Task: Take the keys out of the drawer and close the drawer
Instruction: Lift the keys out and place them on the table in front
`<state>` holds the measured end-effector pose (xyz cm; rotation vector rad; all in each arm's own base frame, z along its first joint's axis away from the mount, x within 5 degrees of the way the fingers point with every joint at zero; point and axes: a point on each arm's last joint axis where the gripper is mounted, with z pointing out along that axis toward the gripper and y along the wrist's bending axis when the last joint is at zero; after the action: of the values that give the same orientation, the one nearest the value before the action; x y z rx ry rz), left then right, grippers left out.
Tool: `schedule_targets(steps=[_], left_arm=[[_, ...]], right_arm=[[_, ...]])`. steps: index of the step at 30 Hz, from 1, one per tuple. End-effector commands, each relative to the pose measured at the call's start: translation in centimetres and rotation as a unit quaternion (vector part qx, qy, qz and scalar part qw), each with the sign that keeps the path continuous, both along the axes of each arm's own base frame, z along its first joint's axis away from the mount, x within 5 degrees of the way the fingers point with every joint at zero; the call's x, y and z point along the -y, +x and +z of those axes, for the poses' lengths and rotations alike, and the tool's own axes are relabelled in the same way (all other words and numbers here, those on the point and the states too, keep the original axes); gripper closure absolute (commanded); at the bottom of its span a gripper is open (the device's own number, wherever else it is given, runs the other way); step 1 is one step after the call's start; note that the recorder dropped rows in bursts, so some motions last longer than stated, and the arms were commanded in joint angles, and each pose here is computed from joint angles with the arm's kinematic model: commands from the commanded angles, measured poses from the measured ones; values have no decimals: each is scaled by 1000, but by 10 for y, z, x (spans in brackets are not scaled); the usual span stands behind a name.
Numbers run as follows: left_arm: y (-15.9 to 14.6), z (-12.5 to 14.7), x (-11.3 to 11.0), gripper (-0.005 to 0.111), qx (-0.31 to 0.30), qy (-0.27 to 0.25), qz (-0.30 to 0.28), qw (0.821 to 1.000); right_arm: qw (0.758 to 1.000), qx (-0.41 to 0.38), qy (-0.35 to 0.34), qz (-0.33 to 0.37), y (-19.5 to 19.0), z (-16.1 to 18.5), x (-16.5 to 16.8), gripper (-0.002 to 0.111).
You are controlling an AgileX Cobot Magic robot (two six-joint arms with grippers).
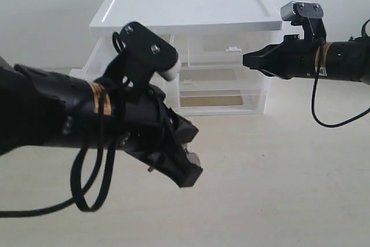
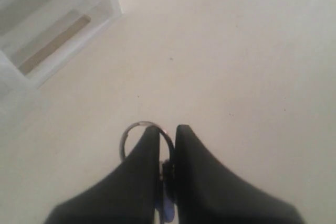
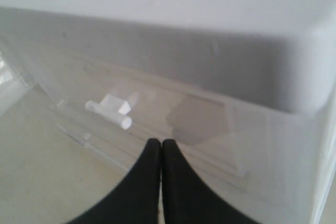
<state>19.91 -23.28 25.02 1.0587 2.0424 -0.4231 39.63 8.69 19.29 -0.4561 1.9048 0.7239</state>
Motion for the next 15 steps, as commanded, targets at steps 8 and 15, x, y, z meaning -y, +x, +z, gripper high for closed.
schedule_targets(steps=[8,15], left_arm=[[11,-41,12,72,-17,13,9,1000],[12,-32,9,58,-5,2,12,1000]], right_arm=[[999,-5,12,-51,8,4,9,108],[999,-6,11,-53,8,3,9,108]])
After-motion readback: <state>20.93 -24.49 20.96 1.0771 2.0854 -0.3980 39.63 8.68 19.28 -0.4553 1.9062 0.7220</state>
